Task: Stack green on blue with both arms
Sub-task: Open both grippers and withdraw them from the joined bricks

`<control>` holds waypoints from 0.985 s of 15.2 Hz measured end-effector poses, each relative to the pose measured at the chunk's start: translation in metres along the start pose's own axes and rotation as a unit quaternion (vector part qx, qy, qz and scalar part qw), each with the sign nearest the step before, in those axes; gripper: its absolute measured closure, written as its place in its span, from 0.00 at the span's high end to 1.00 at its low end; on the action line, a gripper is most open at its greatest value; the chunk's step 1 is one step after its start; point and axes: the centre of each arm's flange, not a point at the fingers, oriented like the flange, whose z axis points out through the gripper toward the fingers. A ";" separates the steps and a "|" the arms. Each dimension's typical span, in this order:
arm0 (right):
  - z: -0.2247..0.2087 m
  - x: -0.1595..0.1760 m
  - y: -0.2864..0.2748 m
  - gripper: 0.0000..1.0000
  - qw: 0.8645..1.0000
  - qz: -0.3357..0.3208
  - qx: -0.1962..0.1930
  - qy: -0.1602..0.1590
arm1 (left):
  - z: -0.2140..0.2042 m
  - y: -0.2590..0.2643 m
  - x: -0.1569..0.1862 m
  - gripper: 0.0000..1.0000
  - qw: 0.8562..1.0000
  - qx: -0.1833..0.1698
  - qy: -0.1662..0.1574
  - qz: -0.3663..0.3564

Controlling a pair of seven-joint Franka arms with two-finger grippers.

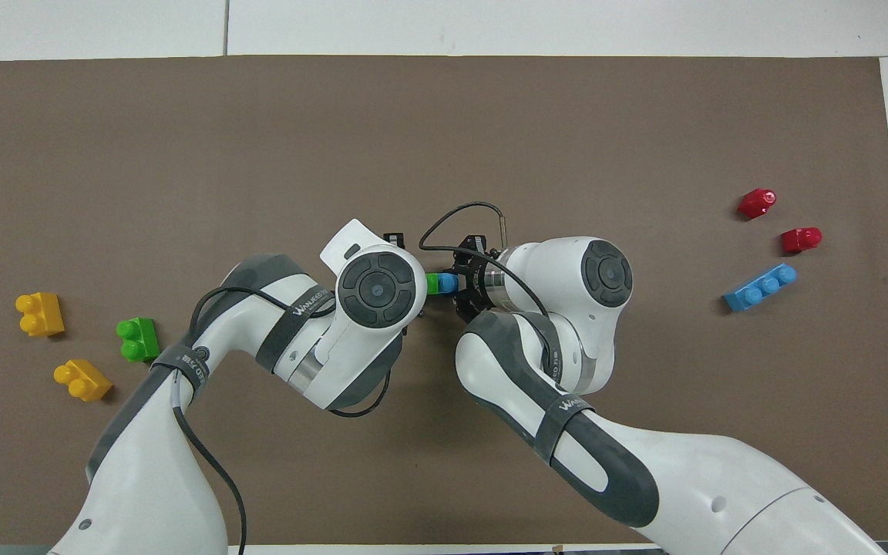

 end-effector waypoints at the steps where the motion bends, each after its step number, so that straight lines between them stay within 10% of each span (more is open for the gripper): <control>1: 0.000 0.000 0.000 0.35 1.000 0.000 0.000 0.000 | -0.001 0.002 0.003 1.00 1.000 -0.001 0.000 0.004; 6: 0.000 0.001 0.000 0.79 1.000 0.001 0.000 0.001 | -0.003 0.026 0.043 1.00 0.998 -0.005 0.006 0.059; 15: -0.037 0.022 -0.026 1.00 1.000 0.024 -0.013 -0.012 | -0.015 0.073 0.146 1.00 0.983 -0.013 0.019 0.183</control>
